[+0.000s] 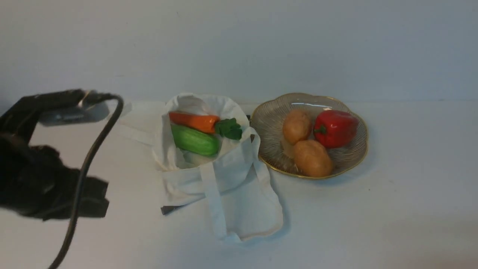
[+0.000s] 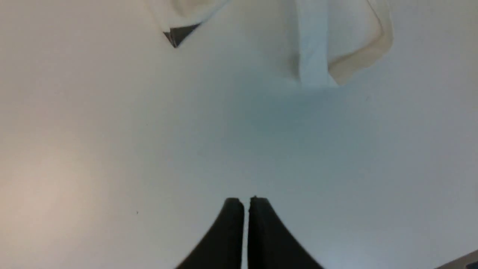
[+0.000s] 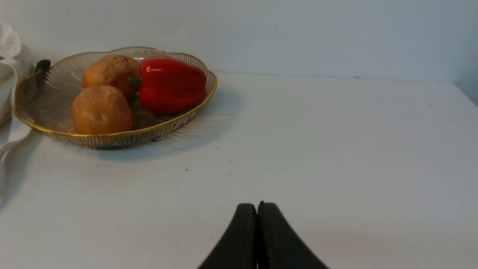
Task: Take vegetables from cloth bag on white table place on plate.
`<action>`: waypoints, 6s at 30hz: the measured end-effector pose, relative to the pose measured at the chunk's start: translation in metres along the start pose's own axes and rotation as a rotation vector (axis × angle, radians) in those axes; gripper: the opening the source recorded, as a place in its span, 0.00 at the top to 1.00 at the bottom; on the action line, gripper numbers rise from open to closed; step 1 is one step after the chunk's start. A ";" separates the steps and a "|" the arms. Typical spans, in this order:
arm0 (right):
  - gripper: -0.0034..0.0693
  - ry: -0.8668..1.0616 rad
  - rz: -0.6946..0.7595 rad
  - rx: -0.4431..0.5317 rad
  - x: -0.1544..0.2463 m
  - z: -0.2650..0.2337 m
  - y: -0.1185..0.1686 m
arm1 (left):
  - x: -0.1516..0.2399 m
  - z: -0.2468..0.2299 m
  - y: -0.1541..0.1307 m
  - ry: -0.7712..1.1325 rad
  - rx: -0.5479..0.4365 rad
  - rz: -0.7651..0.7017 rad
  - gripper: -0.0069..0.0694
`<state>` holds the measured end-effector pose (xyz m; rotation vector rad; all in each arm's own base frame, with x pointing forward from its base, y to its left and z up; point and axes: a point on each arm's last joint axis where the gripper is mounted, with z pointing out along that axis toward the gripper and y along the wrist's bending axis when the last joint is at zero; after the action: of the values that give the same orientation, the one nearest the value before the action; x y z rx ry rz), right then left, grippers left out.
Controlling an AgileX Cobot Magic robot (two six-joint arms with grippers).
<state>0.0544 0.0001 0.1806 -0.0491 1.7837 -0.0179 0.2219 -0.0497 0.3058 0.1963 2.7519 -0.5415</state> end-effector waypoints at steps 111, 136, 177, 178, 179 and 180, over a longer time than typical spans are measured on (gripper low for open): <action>0.97 0.000 0.000 0.000 0.000 0.000 0.000 | -0.189 0.200 -0.122 -0.557 0.294 0.171 0.55; 0.97 0.000 0.000 0.000 0.000 0.000 0.000 | -0.168 0.149 -0.145 -0.410 0.368 0.487 0.37; 0.97 0.000 0.000 0.000 0.000 0.000 0.000 | 0.147 0.002 -0.019 -0.746 0.135 0.364 0.92; 0.97 0.000 0.000 0.000 0.000 0.000 0.000 | 0.152 0.010 -0.015 -0.721 0.129 0.358 0.92; 0.97 0.000 0.000 0.000 0.000 0.000 0.000 | 0.154 0.013 -0.013 -0.704 0.129 0.358 0.92; 0.97 0.000 0.000 0.000 0.000 0.000 0.000 | 0.157 0.018 -0.011 -0.685 0.126 0.354 0.92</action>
<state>0.0544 0.0001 0.1806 -0.0491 1.7837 -0.0179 0.0779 -0.0559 0.2401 0.4278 1.9669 -0.5547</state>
